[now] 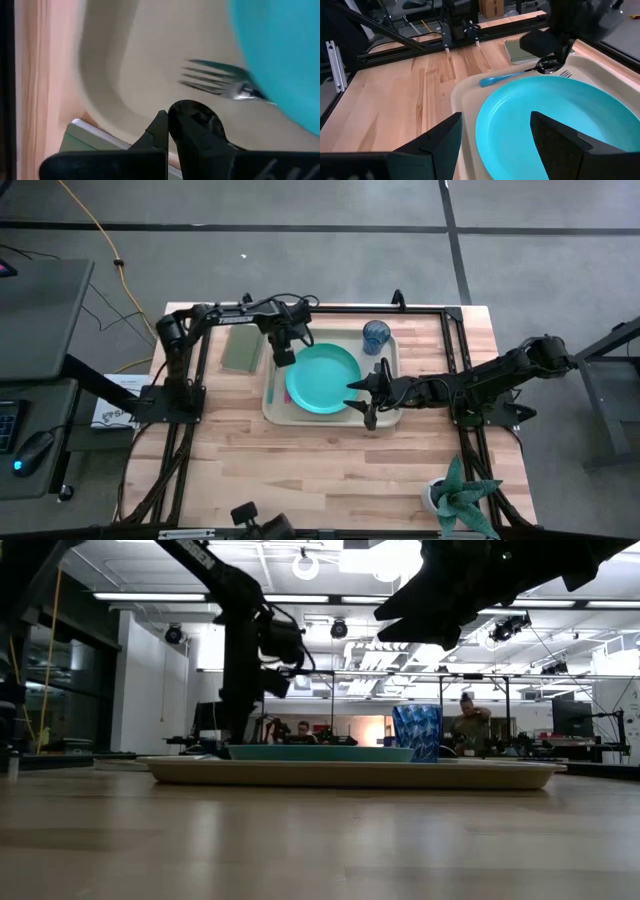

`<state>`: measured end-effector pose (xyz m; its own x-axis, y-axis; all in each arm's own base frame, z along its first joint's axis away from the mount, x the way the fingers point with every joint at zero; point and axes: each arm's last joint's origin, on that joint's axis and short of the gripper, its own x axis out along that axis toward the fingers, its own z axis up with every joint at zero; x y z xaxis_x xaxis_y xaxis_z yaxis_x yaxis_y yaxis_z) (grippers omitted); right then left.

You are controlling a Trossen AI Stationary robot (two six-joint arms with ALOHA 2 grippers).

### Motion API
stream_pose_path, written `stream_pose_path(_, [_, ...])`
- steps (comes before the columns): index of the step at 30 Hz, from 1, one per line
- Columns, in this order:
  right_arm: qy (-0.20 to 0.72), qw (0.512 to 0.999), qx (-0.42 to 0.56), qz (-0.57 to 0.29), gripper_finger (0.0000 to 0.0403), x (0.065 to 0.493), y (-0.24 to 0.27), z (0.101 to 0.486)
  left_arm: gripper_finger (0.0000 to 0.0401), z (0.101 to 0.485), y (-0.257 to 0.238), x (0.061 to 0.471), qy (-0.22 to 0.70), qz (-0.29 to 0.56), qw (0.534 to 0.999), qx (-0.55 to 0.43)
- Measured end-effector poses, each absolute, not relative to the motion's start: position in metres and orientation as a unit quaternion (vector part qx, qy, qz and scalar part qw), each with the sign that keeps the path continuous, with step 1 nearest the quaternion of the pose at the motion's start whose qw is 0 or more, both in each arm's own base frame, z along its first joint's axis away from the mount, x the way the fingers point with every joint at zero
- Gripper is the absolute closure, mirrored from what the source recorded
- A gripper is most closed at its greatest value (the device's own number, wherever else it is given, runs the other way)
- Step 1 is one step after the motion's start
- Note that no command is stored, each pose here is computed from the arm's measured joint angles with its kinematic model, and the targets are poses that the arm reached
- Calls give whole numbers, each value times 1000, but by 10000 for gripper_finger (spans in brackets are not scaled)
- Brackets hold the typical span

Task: Pick and place plate/cup/fork/spoon on tray
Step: Put the blue spoon on the left side of the pink fork

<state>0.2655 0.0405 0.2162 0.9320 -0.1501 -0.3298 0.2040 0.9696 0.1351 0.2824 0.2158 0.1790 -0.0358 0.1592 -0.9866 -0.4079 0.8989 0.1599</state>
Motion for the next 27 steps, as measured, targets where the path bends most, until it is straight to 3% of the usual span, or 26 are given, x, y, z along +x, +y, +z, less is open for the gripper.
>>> stream_pose_path(11, [161, 979, 83, -92, 176, 266, 40, 216, 401, 167, 231, 287, 649, 245, 708, -131])
stream_pose_path(27, [161, 979, 83, -92, 176, 266, 40, 216, 400, 167, 242, 280, 597, 348, 682, -239])
